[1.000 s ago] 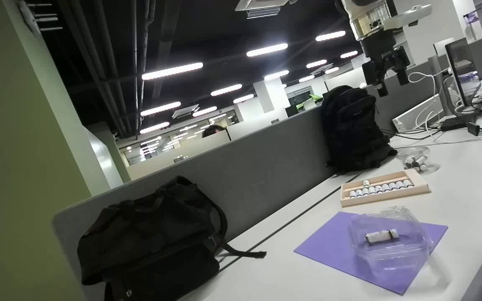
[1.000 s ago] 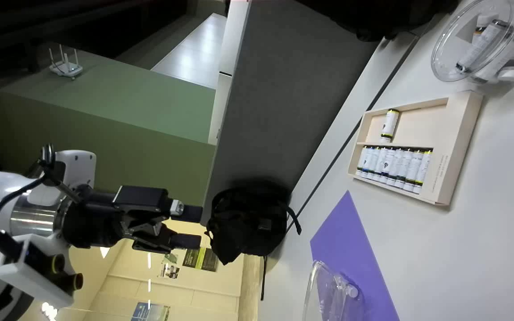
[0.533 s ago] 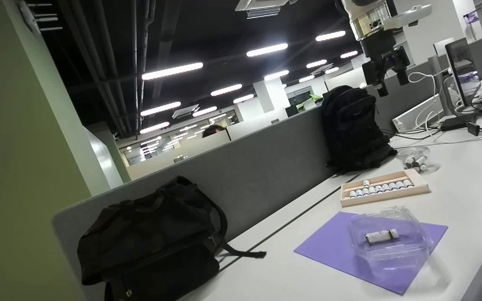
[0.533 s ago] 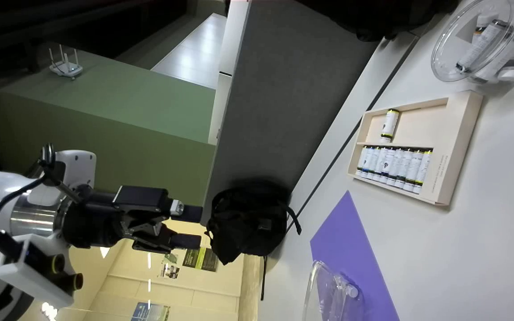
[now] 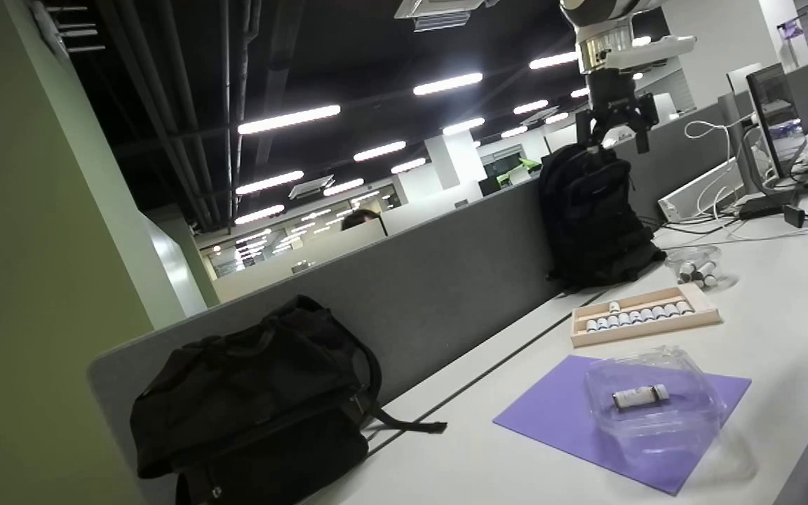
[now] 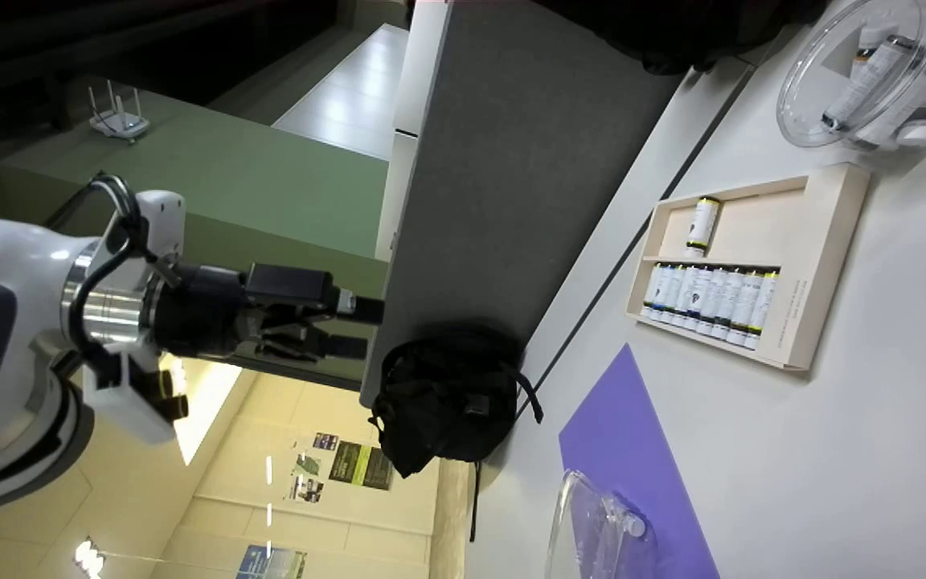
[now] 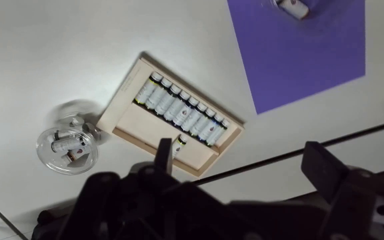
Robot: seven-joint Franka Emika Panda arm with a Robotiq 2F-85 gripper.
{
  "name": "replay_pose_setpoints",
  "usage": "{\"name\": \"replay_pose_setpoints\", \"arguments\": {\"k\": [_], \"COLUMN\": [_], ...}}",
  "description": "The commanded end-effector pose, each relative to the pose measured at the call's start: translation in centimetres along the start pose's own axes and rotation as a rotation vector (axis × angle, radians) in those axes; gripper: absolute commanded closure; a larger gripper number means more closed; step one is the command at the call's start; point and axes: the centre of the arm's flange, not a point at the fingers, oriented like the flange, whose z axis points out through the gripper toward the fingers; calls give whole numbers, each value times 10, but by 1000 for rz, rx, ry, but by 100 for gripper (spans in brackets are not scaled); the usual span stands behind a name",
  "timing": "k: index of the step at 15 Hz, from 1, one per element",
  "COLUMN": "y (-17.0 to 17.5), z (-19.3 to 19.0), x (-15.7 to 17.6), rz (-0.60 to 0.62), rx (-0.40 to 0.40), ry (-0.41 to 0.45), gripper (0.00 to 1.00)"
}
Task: Move one bottle from the bottom compartment of the box to the table
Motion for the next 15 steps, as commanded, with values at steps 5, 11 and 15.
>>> {"name": "replay_pose_setpoints", "arguments": {"k": [5,11,15], "y": [12,14,18], "z": [16,34,47], "x": [151,134,138], "rz": [310,269,307], "rx": [121,108,98], "ry": [45,51,49], "gripper": [0,0,0]}}
